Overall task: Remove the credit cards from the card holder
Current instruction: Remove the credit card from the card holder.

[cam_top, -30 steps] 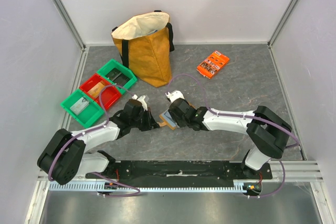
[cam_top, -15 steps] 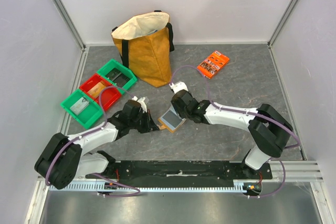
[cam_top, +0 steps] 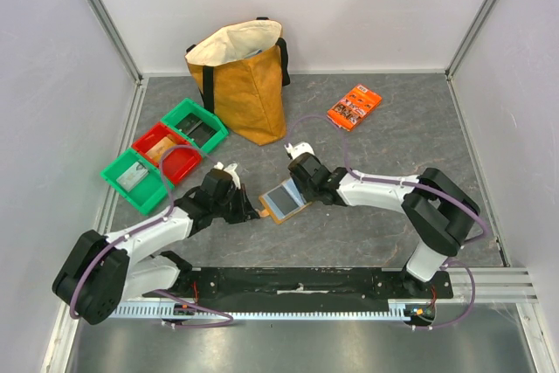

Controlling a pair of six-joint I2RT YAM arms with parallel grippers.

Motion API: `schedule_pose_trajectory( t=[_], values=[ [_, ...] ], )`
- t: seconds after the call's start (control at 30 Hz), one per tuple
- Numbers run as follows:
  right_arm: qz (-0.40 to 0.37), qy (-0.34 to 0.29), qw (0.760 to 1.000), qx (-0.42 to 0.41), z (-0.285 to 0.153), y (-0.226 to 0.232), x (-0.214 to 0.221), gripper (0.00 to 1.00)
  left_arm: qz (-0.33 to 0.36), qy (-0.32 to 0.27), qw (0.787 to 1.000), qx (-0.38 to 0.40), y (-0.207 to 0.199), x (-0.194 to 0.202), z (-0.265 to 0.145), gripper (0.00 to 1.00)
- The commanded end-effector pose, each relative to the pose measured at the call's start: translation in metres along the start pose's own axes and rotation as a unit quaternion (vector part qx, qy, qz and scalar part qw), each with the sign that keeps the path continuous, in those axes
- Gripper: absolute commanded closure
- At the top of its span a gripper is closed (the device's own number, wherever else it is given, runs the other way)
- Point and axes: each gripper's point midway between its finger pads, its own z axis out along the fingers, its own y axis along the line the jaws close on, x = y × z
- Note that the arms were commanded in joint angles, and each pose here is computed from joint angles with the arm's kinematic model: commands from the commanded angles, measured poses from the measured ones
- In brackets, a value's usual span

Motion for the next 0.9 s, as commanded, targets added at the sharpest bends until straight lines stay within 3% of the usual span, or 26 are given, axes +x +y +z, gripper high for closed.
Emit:
schedule_pose_trajectory(
  t=[0.0,0.3,0.53,0.73,0.87],
  values=[
    [0.025,0.022,0.999,-0.031,-0.008,0.011,0.014,0.50,0.013,-0.029,0.999,-0.014,0.001,-0.015,-0.002,0.98],
    [0.021,-0.029,0.998,-0.059,-0.047,0.020,-0.037,0.34,0.031,-0.019,0.999,0.001,-0.008,-0.018,-0.001,0.98],
    [-0.027,-0.083,0.990,-0.107,-0.078,0.051,-0.079,0.33,0.035,-0.017,0.999,0.003,-0.009,-0.018,-0.002,0.98],
    [-0.077,-0.061,0.987,-0.129,-0.065,0.079,-0.065,0.39,0.034,-0.020,0.999,0.003,-0.010,-0.019,-0.003,0.98],
    [-0.089,-0.036,0.988,-0.124,-0.047,0.086,-0.050,0.36,0.033,-0.020,0.999,0.001,-0.008,-0.016,-0.003,0.98]
  ],
)
